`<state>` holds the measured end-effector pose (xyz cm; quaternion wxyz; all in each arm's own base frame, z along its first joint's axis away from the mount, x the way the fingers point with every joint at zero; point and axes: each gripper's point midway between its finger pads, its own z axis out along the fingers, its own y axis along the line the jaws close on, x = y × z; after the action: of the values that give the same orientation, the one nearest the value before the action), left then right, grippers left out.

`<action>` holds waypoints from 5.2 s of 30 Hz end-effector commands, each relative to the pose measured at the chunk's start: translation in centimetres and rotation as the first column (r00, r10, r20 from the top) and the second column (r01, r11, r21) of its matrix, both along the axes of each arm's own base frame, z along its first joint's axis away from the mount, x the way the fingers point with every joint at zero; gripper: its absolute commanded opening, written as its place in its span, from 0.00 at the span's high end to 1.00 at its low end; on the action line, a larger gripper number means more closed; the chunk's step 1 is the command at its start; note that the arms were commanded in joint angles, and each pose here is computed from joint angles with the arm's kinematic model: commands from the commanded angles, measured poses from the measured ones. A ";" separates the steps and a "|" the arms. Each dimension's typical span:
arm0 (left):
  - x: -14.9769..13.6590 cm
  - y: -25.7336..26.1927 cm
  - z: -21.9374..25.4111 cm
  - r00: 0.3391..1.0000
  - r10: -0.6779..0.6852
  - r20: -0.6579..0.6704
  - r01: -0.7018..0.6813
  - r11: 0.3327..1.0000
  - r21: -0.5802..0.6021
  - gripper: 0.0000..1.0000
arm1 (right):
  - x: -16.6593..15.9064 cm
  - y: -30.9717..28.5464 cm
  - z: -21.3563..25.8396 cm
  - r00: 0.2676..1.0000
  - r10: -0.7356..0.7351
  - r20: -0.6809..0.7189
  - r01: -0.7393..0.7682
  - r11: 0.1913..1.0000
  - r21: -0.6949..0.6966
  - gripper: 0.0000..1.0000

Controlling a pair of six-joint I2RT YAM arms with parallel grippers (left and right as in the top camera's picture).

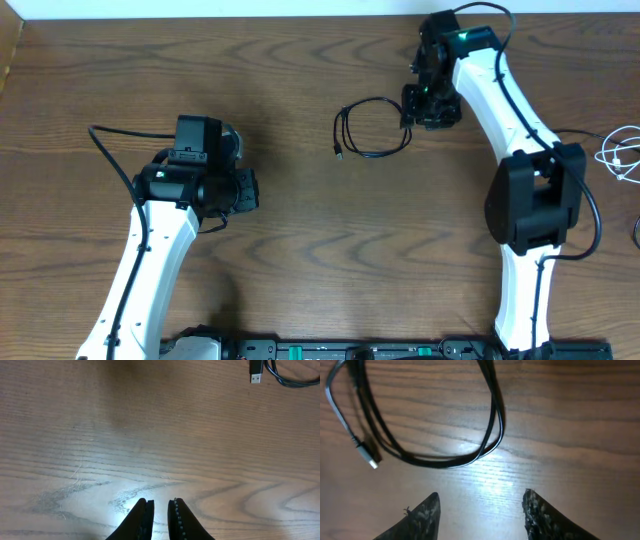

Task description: Untangle cables

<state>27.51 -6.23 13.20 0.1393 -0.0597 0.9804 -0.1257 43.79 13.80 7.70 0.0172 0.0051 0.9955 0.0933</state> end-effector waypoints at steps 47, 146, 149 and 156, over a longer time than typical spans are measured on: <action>-0.2 0.0 -0.4 1.000 0.012 -0.016 -0.012 1.000 0.001 0.84 | -2.6 1.1 -9.0 0.991 -0.132 -0.035 0.116 0.950 -0.291 0.87; -0.4 0.1 -0.4 1.000 0.012 -0.027 -0.012 1.000 0.002 0.84 | -10.5 -0.7 -9.7 0.847 -0.507 0.159 0.527 0.840 -0.132 0.99; -0.4 0.1 -0.4 1.000 0.012 -0.027 -0.012 1.000 0.001 0.84 | -10.9 -0.8 -9.7 0.850 -0.505 0.148 0.524 0.839 -0.145 0.99; -0.5 0.1 -0.5 1.000 0.012 -0.029 -0.012 1.000 0.002 0.84 | -11.3 0.4 -9.2 0.897 -0.434 0.088 0.441 0.892 -0.098 0.99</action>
<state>27.27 -6.20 13.11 0.1338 -0.0618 0.9811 -0.1251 34.52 13.95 -0.19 0.1143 0.2540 0.9600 0.0272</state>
